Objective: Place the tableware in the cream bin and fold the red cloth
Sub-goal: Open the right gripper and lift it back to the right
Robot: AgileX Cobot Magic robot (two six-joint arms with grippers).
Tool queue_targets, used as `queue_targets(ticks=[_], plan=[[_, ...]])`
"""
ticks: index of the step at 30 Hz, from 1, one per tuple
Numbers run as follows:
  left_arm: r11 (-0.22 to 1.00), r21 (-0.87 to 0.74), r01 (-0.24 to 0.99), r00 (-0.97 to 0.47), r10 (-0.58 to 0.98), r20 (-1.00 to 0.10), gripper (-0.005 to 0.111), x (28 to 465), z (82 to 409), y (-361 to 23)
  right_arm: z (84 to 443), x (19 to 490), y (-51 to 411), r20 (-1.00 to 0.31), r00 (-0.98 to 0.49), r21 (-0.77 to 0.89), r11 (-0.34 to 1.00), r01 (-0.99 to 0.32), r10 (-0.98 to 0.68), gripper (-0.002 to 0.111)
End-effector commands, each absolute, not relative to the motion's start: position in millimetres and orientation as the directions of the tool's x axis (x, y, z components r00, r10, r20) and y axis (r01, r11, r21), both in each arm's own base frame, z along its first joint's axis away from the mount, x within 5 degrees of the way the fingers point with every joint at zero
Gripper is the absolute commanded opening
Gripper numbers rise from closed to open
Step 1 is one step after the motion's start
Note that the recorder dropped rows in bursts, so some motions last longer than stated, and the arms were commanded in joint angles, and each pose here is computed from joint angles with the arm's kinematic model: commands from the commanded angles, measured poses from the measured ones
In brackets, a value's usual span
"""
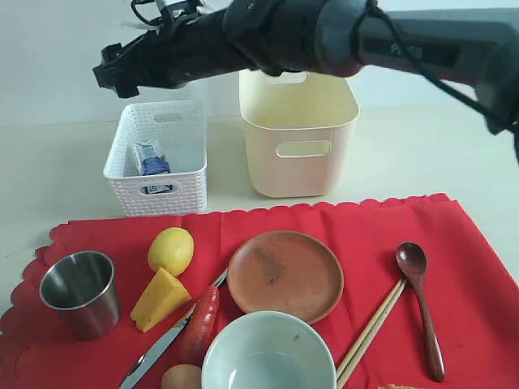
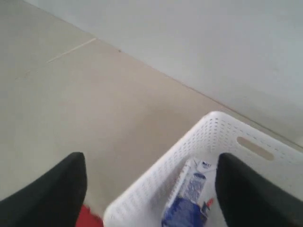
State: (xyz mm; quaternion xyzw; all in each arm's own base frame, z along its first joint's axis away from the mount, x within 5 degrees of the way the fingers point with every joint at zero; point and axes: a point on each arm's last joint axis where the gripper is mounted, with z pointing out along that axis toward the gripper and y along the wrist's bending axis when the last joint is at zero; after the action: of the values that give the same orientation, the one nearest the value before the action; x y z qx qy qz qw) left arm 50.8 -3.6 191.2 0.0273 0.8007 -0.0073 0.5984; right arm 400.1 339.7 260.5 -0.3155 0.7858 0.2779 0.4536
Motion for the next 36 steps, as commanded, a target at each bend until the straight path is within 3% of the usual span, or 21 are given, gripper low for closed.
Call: queue_targets(ticks=[1,7,12,22,29,36], plan=[[0.999,0.016,0.047,-0.272,0.028,-0.962,0.0,51,191,-3,283,386,318,-0.795,-0.45,0.053,0.693,-0.719,-0.407,0.053],[0.999,0.016,0.047,-0.272,0.028,-0.962,0.0,51,191,-3,309,369,285,-0.645,-0.485,-0.125,0.707,-0.696,-0.591,0.021],[0.999,0.016,0.047,-0.272,0.028,-0.962,0.0,51,191,-3,336,364,247,-0.581,-0.551,-0.146,0.743,-0.653,-0.598,0.0],[0.999,0.016,0.047,-0.272,0.028,-0.962,0.0,51,191,-3,359,331,135,-0.614,-0.647,-0.139,0.869,-0.474,-0.451,0.0],[0.999,0.016,0.047,-0.272,0.028,-0.962,0.0,51,191,-3,341,303,81,-0.606,-0.696,-0.148,0.914,-0.378,-0.385,0.0],[0.999,0.016,0.047,-0.272,0.028,-0.962,0.0,51,191,-3,313,295,61,-0.552,-0.744,-0.15,0.922,-0.356,-0.377,0.0]])
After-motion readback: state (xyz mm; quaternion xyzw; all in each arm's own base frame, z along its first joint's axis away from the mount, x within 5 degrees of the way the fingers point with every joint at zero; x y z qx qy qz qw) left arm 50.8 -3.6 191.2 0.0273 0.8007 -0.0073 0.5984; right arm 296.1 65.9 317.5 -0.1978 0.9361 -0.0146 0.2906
